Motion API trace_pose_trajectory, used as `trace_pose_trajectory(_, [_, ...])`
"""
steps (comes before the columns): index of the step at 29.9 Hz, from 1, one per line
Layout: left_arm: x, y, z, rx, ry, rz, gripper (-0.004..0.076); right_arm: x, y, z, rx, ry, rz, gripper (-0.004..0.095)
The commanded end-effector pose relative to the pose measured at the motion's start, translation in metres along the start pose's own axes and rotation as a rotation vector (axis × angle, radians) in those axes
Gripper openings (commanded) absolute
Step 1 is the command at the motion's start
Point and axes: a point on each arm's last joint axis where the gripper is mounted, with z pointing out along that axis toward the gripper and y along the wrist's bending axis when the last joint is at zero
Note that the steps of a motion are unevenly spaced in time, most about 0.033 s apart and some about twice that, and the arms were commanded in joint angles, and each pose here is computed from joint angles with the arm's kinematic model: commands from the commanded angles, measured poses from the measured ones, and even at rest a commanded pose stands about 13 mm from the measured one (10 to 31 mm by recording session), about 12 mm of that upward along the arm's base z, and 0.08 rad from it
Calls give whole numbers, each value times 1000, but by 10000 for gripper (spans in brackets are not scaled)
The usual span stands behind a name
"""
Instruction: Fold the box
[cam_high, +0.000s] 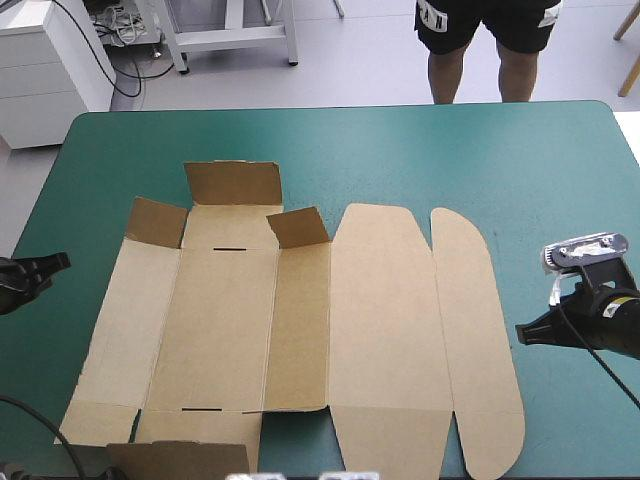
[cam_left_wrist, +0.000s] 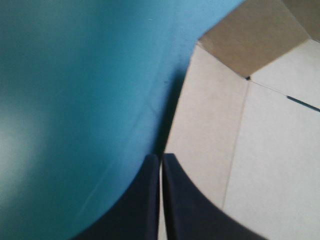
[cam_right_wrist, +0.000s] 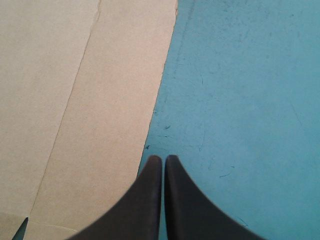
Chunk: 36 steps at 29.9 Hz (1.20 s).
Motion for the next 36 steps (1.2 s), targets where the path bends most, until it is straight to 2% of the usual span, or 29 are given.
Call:
trace_pose_trajectory(1, [-7, 6, -16, -13, -95, -33, -8, -7, -2, -7, 20, -75, 3, -2])
trace_pose_trajectory(9, [-2, 15, -3, -6, 32, -25, -8, -8, -2, -6, 13, -76, 5, -2])
trace_pose_trajectory(22, [0, 18, -2, -45, 57, -4, 8, -8, 0, -6, 0, -83, 12, -2])
trace_pose_trajectory(24, [3, 19, -1, -42, 67, -8, 58, -8, 0, -6, 0, -83, 12, -2])
trace_pose_trajectory(26, [6, 20, 4, -37, 85, -17, 150, -8, 0, -6, 0, -83, 12, -2])
trace_pose_trajectory(31, [14, 25, 18, -21, 140, -46, 514, -8, 0, -6, 0, -83, 12, -2])
trace_pose_trajectory(32, [16, 26, 21, -22, 144, -51, 563, -8, 0, -6, 0, -83, 12, -2])
trace_pose_trajectory(34, [19, 28, 26, -23, 149, -80, 636, -8, 0, -6, 0, -83, 12, -2])
trace_pose_trajectory(36, [24, 29, 29, -17, 164, -89, 645, -8, 0, -6, 0, -83, 12, -2])
